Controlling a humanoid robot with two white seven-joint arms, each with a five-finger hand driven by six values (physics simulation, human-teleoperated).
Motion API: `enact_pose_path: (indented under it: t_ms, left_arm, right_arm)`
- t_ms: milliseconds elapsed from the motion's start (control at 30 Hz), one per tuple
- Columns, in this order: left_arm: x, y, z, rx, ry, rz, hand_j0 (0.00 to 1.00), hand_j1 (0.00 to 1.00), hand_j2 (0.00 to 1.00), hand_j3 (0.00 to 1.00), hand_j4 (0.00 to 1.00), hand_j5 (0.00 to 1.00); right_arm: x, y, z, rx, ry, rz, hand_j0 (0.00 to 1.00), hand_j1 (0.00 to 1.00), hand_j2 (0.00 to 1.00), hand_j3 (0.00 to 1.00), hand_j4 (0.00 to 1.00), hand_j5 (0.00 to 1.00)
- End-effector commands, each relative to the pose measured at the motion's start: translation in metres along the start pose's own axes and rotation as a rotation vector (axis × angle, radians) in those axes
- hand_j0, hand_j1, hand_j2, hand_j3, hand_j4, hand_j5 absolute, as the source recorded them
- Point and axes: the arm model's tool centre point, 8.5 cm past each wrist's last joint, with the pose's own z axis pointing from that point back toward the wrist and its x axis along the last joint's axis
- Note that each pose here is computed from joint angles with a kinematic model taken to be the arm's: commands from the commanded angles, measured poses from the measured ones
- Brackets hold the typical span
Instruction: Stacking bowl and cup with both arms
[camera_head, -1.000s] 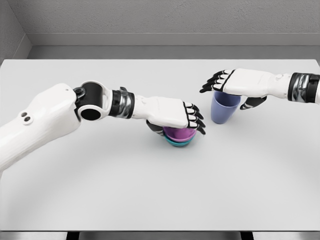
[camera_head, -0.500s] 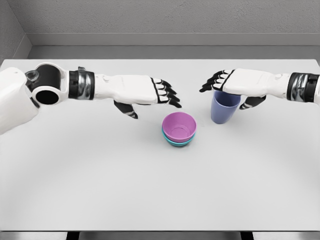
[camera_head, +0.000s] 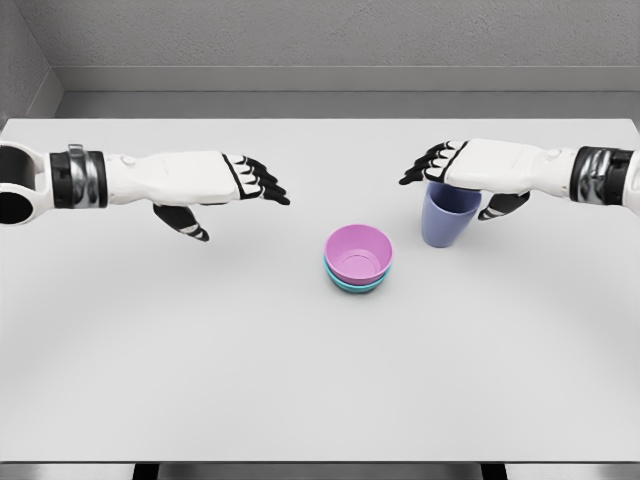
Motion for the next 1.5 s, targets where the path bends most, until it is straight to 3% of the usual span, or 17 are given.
enact_pose_path:
  t_ms: [0, 100, 1467]
  left_arm:
    - [-0.001, 0.000, 0.001, 0.004, 0.003, 0.006, 1.00, 1.00, 1.00, 1.00, 1.00, 1.00]
    - [0.000, -0.006, -0.001, -0.001, -0.001, 0.020, 1.00, 1.00, 1.00, 1.00, 1.00, 1.00]
    - [-0.001, -0.013, 0.001, 0.005, 0.007, 0.040, 1.00, 1.00, 1.00, 1.00, 1.00, 1.00]
  right_arm:
    - [0.000, 0.001, -0.001, 0.001, 0.003, -0.002, 1.00, 1.00, 1.00, 1.00, 1.00, 1.00]
    - [-0.001, 0.001, -0.002, 0.000, 0.004, -0.005, 1.00, 1.00, 1.00, 1.00, 1.00, 1.00]
    - [-0.007, 0.020, -0.018, 0.040, 0.015, -0.044, 1.00, 1.00, 1.00, 1.00, 1.00, 1.00]
